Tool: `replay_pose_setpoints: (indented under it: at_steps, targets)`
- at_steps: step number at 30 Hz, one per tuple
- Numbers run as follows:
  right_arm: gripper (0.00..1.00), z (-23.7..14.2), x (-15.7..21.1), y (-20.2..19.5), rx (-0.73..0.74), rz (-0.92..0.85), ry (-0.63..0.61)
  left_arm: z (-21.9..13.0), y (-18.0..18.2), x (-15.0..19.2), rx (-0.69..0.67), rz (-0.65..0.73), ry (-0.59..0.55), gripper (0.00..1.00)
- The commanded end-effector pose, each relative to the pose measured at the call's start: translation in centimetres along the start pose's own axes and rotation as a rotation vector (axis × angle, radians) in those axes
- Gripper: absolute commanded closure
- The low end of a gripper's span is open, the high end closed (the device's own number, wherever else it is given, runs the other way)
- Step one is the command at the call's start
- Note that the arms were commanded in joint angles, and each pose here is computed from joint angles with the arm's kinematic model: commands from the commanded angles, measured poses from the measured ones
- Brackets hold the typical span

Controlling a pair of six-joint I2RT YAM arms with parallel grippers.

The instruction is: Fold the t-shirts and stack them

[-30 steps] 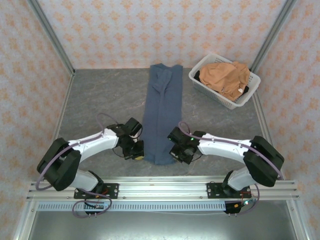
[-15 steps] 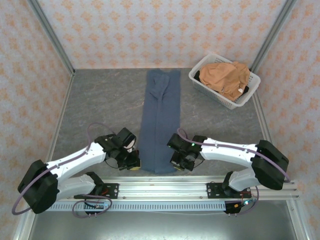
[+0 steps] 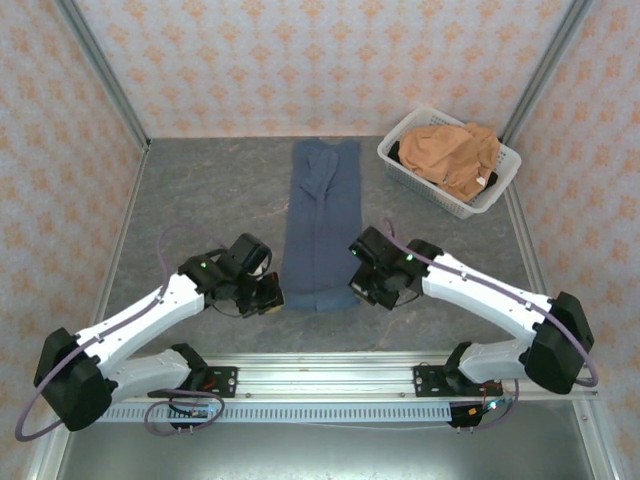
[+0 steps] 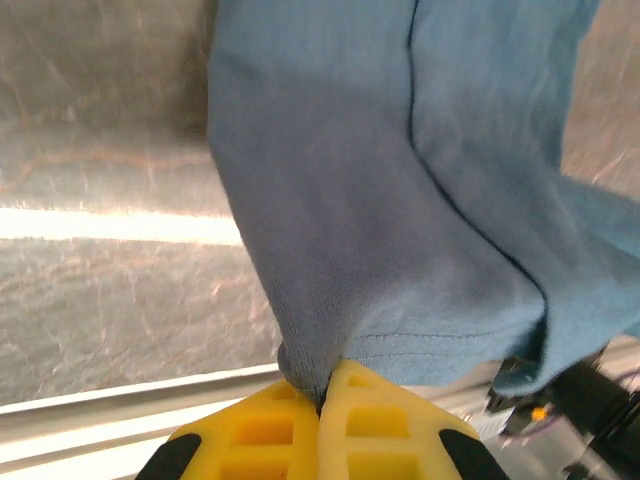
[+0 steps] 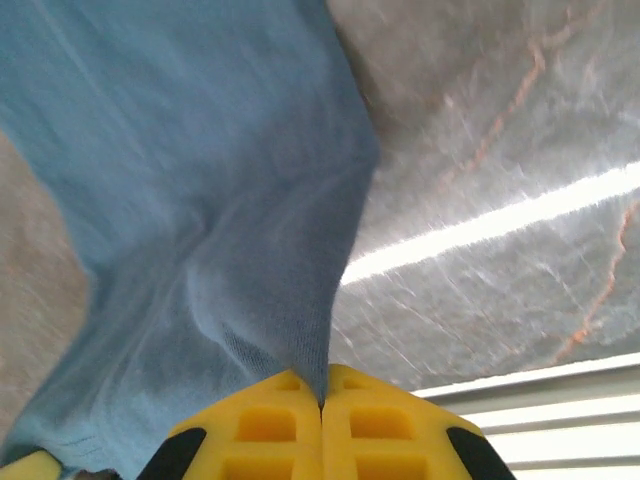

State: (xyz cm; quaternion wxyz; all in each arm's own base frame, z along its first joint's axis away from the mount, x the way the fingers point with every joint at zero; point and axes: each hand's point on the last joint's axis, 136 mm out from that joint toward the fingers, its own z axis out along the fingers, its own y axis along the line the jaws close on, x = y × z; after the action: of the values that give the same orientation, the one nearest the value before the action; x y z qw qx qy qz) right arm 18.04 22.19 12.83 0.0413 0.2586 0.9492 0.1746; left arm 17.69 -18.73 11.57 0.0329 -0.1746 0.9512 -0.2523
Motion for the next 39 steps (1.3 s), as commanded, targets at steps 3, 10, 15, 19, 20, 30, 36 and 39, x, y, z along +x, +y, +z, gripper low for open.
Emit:
replay_pose_setpoints:
  at_steps: [3,10,15,19,20,30,36,39]
  targets:
    - [1.00,-0.9,-4.6,2.4,0.029,-0.059,-0.099,-1.6,-2.0,-5.8,-0.011,-0.062,-0.162,1.00]
    - [1.00,-1.0,-10.5,6.5,0.024,-0.096,-0.138,-2.3,-5.5,-12.4,-0.004,-0.046,-0.226,1.00]
    - [1.00,0.9,-13.7,7.5,0.047,-0.084,-0.122,-1.2,-7.3,-17.2,0.007,-0.042,-0.242,1.00]
    - [1.00,3.0,-15.3,8.1,0.046,-0.056,-0.100,0.4,-8.4,-20.1,-0.010,-0.009,-0.234,1.00]
    - [1.00,3.5,-15.6,8.2,0.048,-0.050,-0.097,1.0,-8.3,-20.8,-0.026,-0.006,-0.226,1.00]
    - [1.00,6.7,-19.2,9.0,0.063,-0.014,-0.096,4.4,-7.7,-24.7,-0.077,-0.020,-0.198,1.00]
    - [1.00,8.5,-20.5,8.9,0.088,-0.002,-0.080,5.9,-7.1,-25.9,-0.112,-0.034,-0.184,1.00]
    - [0.95,9.4,-21.7,8.9,0.086,0.001,-0.086,6.8,-6.4,-26.7,-0.134,-0.046,-0.173,0.99]
